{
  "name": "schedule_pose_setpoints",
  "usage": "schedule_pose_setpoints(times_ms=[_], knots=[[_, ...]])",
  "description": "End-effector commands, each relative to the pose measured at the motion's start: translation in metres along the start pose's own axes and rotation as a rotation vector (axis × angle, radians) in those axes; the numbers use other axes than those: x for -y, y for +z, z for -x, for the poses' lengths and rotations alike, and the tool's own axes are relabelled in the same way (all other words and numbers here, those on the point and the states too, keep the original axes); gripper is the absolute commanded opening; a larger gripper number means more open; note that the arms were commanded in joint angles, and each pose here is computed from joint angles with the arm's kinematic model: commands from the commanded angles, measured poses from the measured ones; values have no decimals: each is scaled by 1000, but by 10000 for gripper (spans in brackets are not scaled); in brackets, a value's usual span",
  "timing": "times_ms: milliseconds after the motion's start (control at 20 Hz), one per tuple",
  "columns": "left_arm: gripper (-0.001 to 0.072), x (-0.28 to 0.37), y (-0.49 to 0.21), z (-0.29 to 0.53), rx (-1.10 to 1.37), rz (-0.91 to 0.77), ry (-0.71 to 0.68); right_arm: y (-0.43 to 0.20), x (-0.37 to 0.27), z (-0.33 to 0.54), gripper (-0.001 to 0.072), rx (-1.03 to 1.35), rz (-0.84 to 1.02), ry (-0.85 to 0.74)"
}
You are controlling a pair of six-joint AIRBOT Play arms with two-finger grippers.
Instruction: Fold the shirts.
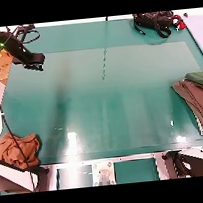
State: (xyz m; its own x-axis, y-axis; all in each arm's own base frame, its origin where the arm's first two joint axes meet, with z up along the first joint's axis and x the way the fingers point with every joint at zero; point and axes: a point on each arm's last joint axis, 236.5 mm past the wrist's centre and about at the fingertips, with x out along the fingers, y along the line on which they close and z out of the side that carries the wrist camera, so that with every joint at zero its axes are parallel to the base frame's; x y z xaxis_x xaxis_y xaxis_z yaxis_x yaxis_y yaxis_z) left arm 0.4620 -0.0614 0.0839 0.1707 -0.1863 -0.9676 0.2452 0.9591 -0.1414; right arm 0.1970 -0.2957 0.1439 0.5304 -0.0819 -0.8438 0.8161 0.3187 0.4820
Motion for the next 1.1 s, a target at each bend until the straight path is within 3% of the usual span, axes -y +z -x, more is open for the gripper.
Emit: schedule_pose_setpoints(times_ms=[0,200,250,300,350,500,550,600,650,850,1050], knots=[[23,2,-1,0,-3,-2,-10,-32,65,-17,16,-114,-97,-200],[23,2,-1,0,-4,-2,-10,-64,146,-39,33,-192,-146,-462],[23,2,-1,0,-4,-2,-11,-67,156,-44,279,-198,-146,-487],[23,3,-1,0,-3,-1,-12,-66,157,-48,599,-193,-145,-484],[23,3,-1,0,-2,-2,-14,-61,150,-52,639,-175,-138,-458],[23,9,1,3,8,-5,-37,-29,64,-70,617,-75,-64,-213],[22,13,1,7,18,-5,-47,-25,18,-77,483,-59,-11,-95],[22,17,0,11,24,4,-59,-30,-28,-84,130,-66,75,12],[22,19,-4,17,21,16,-59,-41,-65,-90,30,-86,161,82],[22,31,-50,26,-34,65,-68,-134,-133,-123,16,-264,483,104],[22,44,-130,12,-68,155,-71,-245,-120,-150,16,-428,703,58]])
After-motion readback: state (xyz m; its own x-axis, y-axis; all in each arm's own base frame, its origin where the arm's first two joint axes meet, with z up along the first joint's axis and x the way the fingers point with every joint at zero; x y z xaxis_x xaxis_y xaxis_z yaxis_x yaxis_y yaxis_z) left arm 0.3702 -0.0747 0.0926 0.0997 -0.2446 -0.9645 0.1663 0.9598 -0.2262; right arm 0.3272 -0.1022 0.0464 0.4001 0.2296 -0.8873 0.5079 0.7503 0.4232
